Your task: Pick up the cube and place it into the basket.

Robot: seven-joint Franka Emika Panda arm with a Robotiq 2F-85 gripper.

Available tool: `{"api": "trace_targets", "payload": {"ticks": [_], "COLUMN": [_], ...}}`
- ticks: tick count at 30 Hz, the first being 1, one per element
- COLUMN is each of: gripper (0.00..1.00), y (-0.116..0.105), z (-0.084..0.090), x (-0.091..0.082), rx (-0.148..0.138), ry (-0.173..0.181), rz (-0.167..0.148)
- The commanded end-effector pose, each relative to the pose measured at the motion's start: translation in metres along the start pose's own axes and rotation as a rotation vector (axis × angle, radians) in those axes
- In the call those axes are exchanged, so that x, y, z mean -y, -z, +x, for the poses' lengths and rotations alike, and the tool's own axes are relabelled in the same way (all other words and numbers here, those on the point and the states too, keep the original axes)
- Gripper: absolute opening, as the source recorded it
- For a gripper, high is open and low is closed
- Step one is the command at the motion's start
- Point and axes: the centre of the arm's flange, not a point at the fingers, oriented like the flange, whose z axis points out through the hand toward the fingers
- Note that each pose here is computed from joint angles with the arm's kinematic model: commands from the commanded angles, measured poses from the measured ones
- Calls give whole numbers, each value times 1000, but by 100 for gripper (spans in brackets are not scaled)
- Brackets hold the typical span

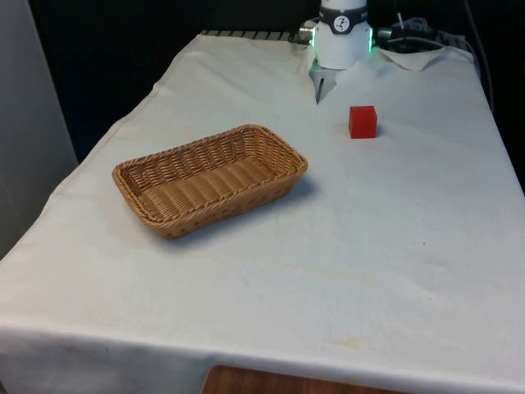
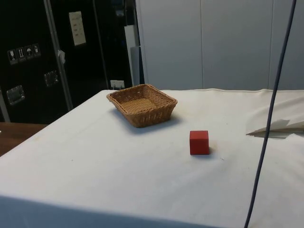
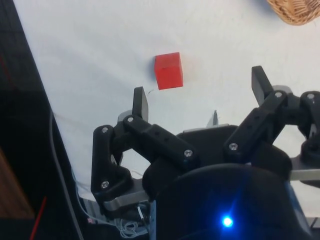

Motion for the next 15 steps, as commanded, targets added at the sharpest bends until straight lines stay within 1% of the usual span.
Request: {"api": "trace_targets", "payload": {"ticks": [1,2,3,4,8,9,13,14,15], "gripper": [100,100,100,100,100,100,100,100,100], "y": [0,0,-1,0,-3,-3,-6,-7,-7], "z": [-4,-6,-2,-7,-17,-17,-29,-26,-31], "x": [1,1,1,1,3,3,3,4,4], "rx": [-9,-9,2,-10,-13,-13,-22,-8,-22], "ry": [5,7,4,9,21,21,28,26,30], "rz": [-3,-2,1,-3,1,1,5,13,6]}}
